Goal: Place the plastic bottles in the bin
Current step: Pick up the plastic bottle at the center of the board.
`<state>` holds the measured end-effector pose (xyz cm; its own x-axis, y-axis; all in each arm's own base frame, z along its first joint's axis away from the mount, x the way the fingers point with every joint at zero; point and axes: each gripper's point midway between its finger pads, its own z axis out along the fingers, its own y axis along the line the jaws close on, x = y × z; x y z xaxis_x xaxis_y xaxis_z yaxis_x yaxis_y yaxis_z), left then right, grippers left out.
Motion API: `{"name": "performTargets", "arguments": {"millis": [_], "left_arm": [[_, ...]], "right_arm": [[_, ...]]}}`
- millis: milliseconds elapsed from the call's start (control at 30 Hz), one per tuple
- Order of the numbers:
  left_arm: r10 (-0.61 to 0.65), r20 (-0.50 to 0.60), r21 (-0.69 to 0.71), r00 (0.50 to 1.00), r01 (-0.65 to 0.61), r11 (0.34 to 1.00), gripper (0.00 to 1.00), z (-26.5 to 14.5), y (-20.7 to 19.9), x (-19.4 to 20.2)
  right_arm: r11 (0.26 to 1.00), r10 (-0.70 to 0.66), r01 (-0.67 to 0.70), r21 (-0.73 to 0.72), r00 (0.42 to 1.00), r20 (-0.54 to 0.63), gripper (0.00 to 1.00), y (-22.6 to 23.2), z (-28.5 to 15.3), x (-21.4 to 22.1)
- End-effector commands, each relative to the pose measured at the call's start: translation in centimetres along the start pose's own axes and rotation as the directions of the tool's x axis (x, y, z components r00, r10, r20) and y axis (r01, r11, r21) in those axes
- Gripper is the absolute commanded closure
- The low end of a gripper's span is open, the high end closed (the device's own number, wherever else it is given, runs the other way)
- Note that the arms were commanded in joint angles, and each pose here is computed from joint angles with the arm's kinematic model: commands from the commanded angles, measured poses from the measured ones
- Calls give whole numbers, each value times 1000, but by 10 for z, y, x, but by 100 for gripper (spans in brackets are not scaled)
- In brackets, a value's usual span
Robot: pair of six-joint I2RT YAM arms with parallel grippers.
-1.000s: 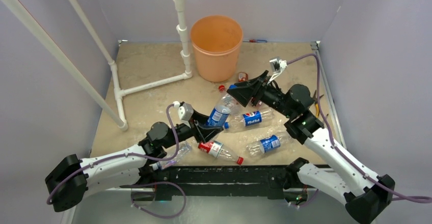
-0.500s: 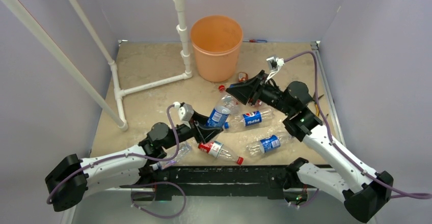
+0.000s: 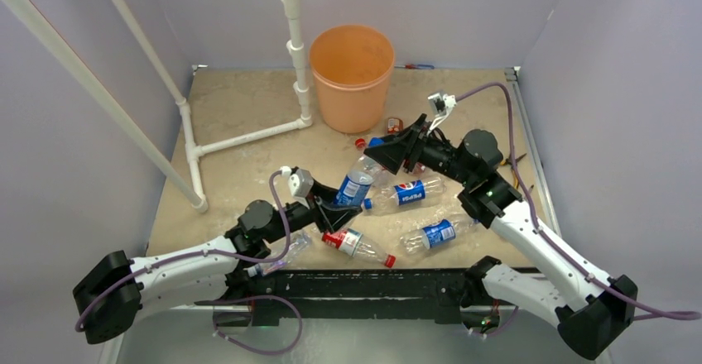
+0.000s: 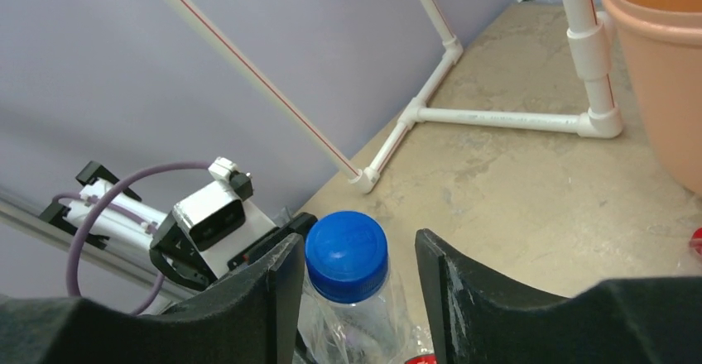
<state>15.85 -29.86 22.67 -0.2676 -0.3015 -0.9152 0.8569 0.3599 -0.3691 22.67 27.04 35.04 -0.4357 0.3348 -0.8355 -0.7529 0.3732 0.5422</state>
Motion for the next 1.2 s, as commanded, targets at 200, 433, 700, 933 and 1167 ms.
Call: {"name": "performTargets", "arguments": {"millis": [200,433,700,933,1167], "left_arm": [[5,72,26,997,-7,1000,78,2,-8,-18],[-8,68,12,998,7,1000,70,2,-6,-17],[-71,-8,-101,997,70,992,29,9,10,-9],[-109,97,-145,989,122,982,5,-2,15,-29],[-142,239,-165,961,184,969,2,-21,17,-58]], "right_arm": [[998,-26,26,-63,1000,3,74,18,0,-10],[993,-44,48,-110,998,39,100,31,-6,-17],[989,-93,109,-104,985,145,100,48,-24,-44],[989,-129,140,-44,973,191,100,52,-30,-66],[966,-234,180,185,914,332,100,40,-49,-121]]}}
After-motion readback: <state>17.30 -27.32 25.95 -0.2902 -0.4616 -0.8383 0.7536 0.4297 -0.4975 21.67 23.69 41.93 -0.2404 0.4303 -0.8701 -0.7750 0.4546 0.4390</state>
